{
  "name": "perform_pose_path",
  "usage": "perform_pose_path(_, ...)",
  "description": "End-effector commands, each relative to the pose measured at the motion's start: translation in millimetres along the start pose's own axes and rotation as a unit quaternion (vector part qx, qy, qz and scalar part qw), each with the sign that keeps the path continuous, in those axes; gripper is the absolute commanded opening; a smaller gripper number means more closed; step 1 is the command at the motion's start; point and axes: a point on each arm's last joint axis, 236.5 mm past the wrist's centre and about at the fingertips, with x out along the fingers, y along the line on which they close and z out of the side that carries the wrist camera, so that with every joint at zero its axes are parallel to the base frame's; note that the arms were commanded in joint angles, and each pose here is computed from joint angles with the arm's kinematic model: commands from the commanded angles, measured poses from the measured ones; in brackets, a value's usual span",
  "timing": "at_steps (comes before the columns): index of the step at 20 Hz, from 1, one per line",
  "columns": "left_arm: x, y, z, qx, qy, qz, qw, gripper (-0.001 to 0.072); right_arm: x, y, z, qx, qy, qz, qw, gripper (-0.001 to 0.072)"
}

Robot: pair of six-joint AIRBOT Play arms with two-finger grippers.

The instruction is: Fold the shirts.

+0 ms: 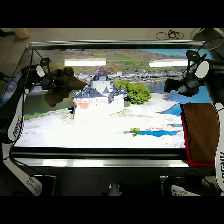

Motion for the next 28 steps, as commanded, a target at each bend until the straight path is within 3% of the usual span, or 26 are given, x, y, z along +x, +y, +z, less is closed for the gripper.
perform_pose_path(1,-84.3,-46.5,43.1,0.095,-0.081,-0.049,0.991,0.0024,-20.8,3.4,26.2,-0.043,-0.054,0.002,0.998,0.0666)
perform_pose_path(3,-223.6,-110.2,71.8,0.174,-0.224,-0.092,0.954,0.0024,-62.9,4.9,49.8,-0.051,-0.118,0.001,0.992,0.0666)
perform_pose_path(5,-369.7,-168.7,51.9,0.224,-0.357,-0.148,0.895,0.0024,-128.1,5.9,70.2,-0.055,-0.198,-0.002,0.979,0.0665)
perform_pose_path(7,-472.9,-200.8,-5.3,0.245,-0.417,-0.211,0.849,0.0024,-191.1,4.2,70.4,-0.057,-0.258,-0.006,0.964,0.0665)
perform_pose_path(9,-508.2,-210.9,-58.5,0.241,-0.409,-0.262,0.84,0.0024,-245.2,2.9,50.6,-0.05,-0.294,-0.002,0.955,0.0665)
perform_pose_path(12,-446.0,-205.3,-101.7,0.223,-0.325,-0.244,0.886,0.0024,-274.1,-2.9,4.4,-0.033,-0.268,0.0,0.963,0.0665)
perform_pose_path(14,-352.6,-209.2,-135.6,0.231,-0.226,-0.216,0.921,0.0024,-257.5,-8.0,-30.3,-0.032,-0.19,-0.008,0.981,0.0665)
perform_pose_path(18,-156.2,-206.8,-218.2,0.228,-0.06,-0.167,0.957,0.0025,-179.7,-11.4,-73.5,-0.031,-0.028,-0.014,0.999,0.0663)
perform_pose_path(19,-119.4,-203.5,-239.1,0.21,-0.015,-0.157,0.965,0.0056,-153.0,-8.2,-79.5,-0.03,0.001,-0.007,1.0,0.0663)
perform_pose_path(20,-96.9,-201.0,-254.2,0.205,0.024,-0.146,0.968,0.0281,-128.1,-4.5,-85.7,-0.028,0.026,0.002,0.999,0.0664)
perform_pose_path(21,-85.2,-197.0,-263.4,0.199,0.064,-0.133,0.969,0.0661,-104.1,1.7,-95.3,-0.027,0.056,0.017,0.998,0.0665)
perform_pose_path(22,-85.7,-188.9,-262.5,0.198,0.092,-0.116,0.969,0.072,-86.6,7.4,-107.7,-0.03,0.091,0.031,0.995,0.0666)
perform_pose_path(25,-125.8,-148.5,-221.6,0.244,0.102,-0.09,0.96,0.072,-57.1,11.4,-139.2,-0.03,0.159,0.045,0.986,0.0668)
perform_pose_path(28,-148.3,-86.6,-202.7,0.196,0.101,-0.068,0.973,0.072,-27.8,21.2,-194.2,-0.033,0.237,0.081,0.968,0.0684)
